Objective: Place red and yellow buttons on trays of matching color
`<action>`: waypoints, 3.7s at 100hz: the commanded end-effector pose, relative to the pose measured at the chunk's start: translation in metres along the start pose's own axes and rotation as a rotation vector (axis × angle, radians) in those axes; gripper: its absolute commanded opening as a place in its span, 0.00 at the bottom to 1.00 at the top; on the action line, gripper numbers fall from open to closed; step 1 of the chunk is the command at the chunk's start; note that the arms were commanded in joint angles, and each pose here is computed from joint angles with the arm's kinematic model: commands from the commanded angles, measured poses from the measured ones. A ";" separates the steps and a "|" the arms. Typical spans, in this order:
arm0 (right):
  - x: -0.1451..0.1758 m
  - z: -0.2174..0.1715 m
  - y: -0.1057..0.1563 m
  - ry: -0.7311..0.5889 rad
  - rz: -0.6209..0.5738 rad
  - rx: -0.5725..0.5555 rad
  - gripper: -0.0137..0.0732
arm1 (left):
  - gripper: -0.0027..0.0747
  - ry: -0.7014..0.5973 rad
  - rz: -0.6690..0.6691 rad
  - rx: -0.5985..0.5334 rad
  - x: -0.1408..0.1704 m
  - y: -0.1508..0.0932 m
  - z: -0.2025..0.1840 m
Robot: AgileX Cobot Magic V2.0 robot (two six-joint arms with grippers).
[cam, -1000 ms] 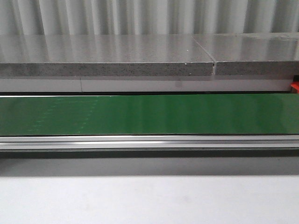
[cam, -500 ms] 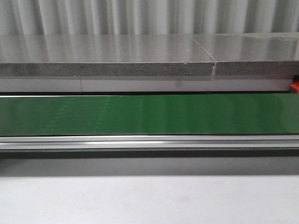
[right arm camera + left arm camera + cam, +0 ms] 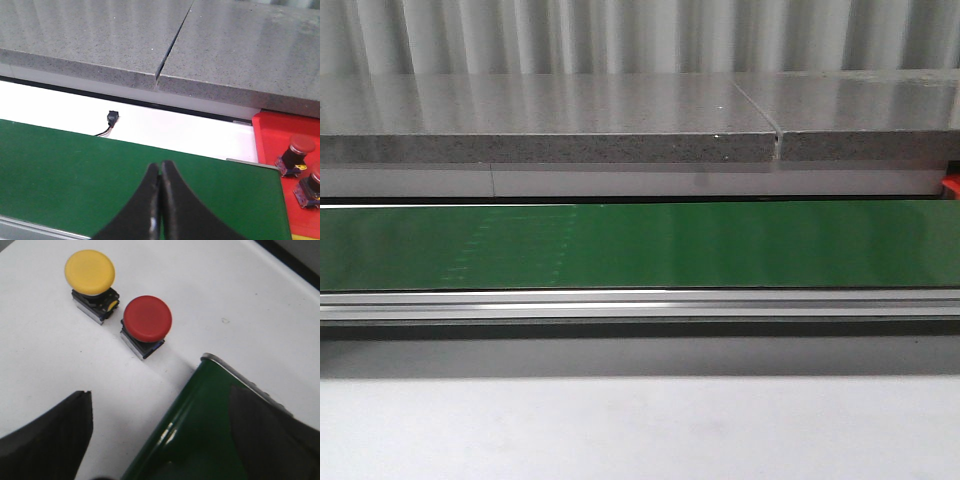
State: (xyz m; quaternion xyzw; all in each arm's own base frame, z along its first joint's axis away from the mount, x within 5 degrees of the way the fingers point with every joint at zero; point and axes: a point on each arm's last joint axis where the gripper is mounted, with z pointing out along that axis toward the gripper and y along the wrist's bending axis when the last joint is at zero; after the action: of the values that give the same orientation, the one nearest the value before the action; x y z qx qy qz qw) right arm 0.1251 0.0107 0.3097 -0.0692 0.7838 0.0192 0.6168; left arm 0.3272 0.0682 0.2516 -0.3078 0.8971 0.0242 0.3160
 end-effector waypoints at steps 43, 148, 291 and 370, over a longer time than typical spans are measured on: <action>-0.014 -0.004 -0.003 -0.086 -0.011 0.033 0.08 | 0.74 -0.090 -0.052 0.027 -0.037 0.000 0.024; -0.014 -0.004 -0.003 -0.086 -0.011 0.033 0.08 | 0.32 -0.052 -0.063 0.022 -0.048 -0.011 0.070; -0.014 -0.004 -0.003 -0.086 -0.011 0.033 0.08 | 0.01 -0.219 0.114 0.239 0.006 -0.016 -0.096; -0.014 -0.004 -0.003 -0.086 -0.011 0.033 0.08 | 0.01 -0.076 0.102 0.203 0.017 -0.024 -0.046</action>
State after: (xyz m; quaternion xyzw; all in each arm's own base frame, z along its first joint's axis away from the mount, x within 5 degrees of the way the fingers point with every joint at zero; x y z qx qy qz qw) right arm 0.1250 0.0108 0.3096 -0.0696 0.7843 0.0195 0.6161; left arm 0.3023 0.0311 0.2625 -0.2384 0.9132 -0.0279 0.3292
